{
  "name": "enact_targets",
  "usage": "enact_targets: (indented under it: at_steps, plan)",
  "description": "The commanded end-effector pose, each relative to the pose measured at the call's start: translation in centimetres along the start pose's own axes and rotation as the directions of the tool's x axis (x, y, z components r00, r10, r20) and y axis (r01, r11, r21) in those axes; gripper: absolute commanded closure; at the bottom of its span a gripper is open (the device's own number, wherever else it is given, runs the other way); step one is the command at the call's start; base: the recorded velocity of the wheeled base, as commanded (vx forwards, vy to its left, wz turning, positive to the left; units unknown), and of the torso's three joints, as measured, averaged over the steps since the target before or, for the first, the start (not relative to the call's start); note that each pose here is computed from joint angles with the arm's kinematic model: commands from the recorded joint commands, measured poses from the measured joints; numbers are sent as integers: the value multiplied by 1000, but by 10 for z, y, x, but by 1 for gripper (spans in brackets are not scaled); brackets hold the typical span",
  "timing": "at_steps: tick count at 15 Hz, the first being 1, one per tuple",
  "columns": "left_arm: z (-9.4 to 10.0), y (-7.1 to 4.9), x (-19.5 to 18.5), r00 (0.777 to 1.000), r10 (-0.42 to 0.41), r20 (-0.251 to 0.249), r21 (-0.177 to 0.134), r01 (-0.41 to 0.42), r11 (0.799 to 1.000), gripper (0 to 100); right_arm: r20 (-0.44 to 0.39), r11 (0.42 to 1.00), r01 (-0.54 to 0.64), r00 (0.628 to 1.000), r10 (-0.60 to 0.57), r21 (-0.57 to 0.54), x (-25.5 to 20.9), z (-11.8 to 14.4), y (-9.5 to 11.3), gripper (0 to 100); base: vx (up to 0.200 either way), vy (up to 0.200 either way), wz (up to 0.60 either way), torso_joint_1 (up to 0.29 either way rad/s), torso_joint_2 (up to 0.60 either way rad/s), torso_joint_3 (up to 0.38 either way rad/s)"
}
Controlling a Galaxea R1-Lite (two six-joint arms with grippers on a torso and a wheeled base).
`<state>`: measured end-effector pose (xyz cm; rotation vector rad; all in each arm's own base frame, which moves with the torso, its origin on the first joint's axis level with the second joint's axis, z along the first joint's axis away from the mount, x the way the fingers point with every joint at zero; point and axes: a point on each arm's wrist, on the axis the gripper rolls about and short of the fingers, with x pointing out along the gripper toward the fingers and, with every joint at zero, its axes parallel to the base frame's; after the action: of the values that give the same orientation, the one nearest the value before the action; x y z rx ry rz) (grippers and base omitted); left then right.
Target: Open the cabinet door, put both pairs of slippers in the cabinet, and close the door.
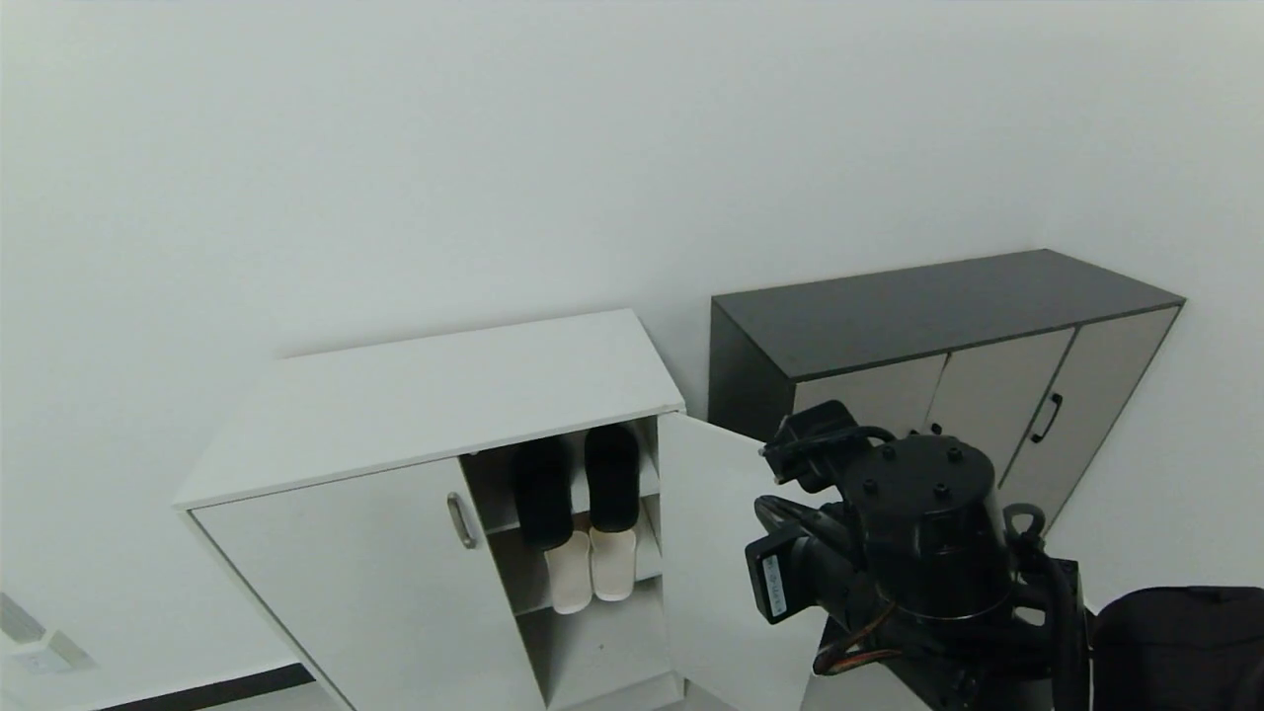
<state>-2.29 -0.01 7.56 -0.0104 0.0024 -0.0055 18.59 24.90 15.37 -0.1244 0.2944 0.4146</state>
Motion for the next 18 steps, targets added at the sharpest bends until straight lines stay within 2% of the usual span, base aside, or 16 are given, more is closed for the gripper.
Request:
enact_targets:
  at_steps: [1, 6, 9, 11, 15, 18]
  plan:
    - [0, 0, 0, 1000, 1, -1, 0, -1, 1000, 100, -2, 1000, 0, 1000, 0, -2, 1, -1, 0, 100, 0, 0, 0, 0, 0, 0]
    - [0, 0, 0, 1000, 1, -1, 0, -1, 1000, 100, -6, 1000, 2, 1000, -2, -4, 1, -2, 0, 100, 0, 0, 0, 0, 0, 0]
    - [0, 0, 0, 1000, 1, -1, 0, -1, 1000, 100, -6, 1000, 6, 1000, -6, -10, 1, -2, -1, 100, -200, 0, 0, 5, -1, 1]
    - [0, 0, 0, 1000, -1, -1, 1, 1, 1000, 100, -11, 1000, 29, 1000, -30, -7, 4, -2, -9, 100, 0, 0, 0, 0, 0, 0]
    - [0, 0, 0, 1000, 4, 1, 0, -4, 1000, 100, -11, 999, 34, 999, -34, -6, 5, -2, -10, 100, 0, 0, 0, 0, 0, 0]
    - [0, 0, 0, 1000, 4, -1, -2, -4, 1000, 100, -11, 996, 91, 996, -91, 13, 16, 1, -26, 100, 0, 0, 0, 0, 0, 0]
